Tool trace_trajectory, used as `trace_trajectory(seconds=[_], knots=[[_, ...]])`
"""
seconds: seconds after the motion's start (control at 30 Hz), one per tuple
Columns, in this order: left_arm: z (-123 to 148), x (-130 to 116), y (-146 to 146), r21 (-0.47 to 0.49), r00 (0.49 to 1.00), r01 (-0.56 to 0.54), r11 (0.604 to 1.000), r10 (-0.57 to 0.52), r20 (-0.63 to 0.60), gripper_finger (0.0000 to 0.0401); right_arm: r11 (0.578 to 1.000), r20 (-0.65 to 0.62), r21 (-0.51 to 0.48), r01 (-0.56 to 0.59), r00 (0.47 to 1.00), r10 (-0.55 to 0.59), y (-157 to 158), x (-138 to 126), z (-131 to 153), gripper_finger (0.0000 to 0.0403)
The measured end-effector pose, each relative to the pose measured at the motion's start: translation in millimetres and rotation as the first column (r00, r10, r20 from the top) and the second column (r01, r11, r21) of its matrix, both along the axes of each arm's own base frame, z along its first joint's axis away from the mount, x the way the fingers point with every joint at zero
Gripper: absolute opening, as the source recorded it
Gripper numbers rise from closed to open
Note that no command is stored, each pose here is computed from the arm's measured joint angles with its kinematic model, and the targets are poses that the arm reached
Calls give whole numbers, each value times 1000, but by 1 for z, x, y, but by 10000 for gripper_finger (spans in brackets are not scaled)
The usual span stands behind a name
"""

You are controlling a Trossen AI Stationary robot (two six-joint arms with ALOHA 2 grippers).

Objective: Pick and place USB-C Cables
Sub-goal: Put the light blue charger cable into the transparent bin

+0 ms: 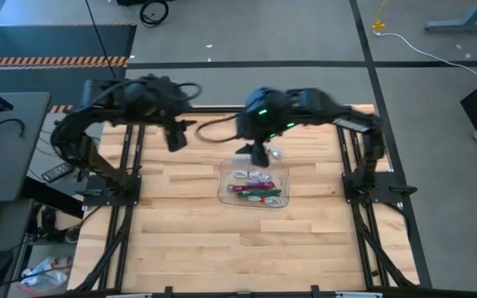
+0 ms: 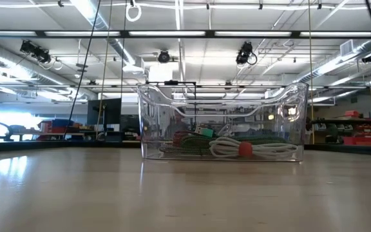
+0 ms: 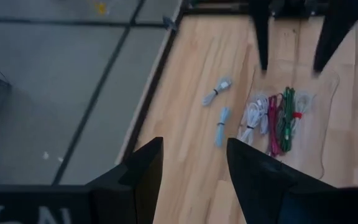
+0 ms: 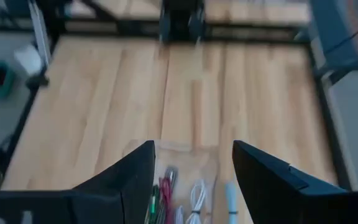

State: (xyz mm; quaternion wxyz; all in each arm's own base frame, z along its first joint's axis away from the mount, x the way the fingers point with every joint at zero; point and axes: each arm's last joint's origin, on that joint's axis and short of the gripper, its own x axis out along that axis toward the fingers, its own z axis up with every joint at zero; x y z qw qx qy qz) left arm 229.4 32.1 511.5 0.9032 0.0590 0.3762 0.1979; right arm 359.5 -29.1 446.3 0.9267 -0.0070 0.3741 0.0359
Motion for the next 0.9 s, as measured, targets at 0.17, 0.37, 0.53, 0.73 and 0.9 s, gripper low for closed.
trace_trajectory(seconds=[0.17,0.37,0.53,0.73,0.9], knots=[[-25,40,13,-45,994,-28,999,24,-104,183,998,133,11,62,989,-63,-4,-51,40,220],[-63,86,34,-38,968,-41,998,30,-250,183,998,274,1,69,959,-67,2,-107,77,220],[-87,108,62,-34,944,-58,998,44,-327,183,998,350,4,64,935,-61,8,-143,95,220],[-106,129,100,-215,971,22,976,-72,-228,183,998,408,2,65,911,-60,11,-172,107,220],[-128,147,117,-174,963,16,985,-62,-262,171,998,428,1,65,902,-59,12,-181,110,220]])
